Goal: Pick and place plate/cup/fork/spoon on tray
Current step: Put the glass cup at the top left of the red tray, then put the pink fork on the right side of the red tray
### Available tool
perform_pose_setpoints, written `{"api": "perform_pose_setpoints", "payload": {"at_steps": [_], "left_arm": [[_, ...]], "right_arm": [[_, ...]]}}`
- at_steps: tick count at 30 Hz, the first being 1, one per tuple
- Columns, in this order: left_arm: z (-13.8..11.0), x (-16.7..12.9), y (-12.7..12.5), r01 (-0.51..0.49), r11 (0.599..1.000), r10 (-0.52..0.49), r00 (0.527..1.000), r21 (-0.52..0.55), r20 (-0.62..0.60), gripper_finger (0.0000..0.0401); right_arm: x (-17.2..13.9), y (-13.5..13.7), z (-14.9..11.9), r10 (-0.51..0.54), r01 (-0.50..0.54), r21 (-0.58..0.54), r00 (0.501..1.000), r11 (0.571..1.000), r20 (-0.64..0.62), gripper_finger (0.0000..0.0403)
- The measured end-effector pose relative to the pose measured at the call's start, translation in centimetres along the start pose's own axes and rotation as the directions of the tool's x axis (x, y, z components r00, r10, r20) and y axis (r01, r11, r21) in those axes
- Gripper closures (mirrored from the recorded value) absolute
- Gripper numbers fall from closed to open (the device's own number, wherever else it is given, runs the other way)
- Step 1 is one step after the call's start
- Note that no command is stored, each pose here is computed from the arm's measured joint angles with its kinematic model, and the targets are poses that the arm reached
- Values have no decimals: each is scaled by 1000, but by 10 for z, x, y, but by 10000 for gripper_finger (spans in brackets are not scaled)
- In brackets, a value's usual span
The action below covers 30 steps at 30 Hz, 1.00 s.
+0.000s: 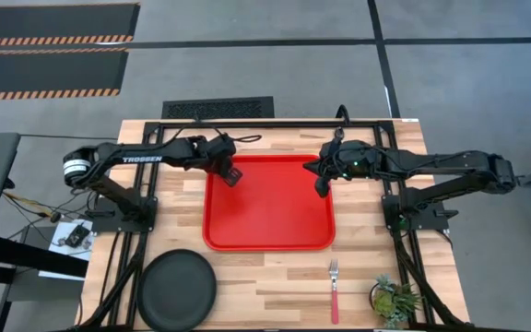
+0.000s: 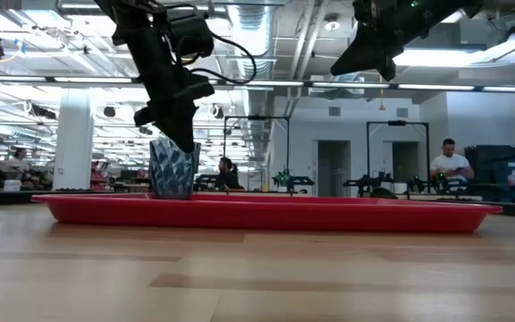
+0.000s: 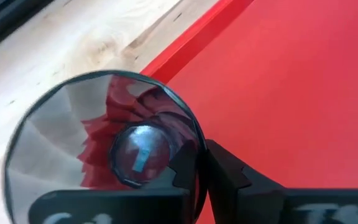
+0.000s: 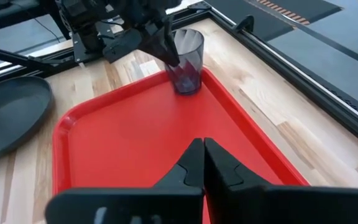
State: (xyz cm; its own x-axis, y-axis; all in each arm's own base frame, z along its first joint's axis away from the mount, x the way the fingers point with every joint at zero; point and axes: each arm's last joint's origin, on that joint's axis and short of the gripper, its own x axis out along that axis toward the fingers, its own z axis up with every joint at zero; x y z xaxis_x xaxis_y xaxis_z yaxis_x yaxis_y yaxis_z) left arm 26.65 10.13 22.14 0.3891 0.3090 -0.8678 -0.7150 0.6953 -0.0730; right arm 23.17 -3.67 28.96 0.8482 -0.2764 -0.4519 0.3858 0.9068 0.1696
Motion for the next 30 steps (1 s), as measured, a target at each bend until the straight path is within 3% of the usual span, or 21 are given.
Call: {"api": "perform_pose_setpoints", "payload": {"at_steps": [8,20,25,30], "left_arm": [[1,-2,-1,22,1000,-22,1000,-2,-15,343],[29,-34,-8,41,992,-47,998,122,46,293],[32,-70,-4,112,984,-130,983,140,126,301],[19,-115,5,218,958,-260,935,186,243,351]], "right_arm": [[0,0,0,-1,1,-1,1000,1000,-2,389],[0,0,0,-1,1,-1,1000,1000,-2,380],[0,1,-1,58,-57,17,998,998,-26,384],[-2,8,-13,126,-115,82,981,990,-146,396]]}}
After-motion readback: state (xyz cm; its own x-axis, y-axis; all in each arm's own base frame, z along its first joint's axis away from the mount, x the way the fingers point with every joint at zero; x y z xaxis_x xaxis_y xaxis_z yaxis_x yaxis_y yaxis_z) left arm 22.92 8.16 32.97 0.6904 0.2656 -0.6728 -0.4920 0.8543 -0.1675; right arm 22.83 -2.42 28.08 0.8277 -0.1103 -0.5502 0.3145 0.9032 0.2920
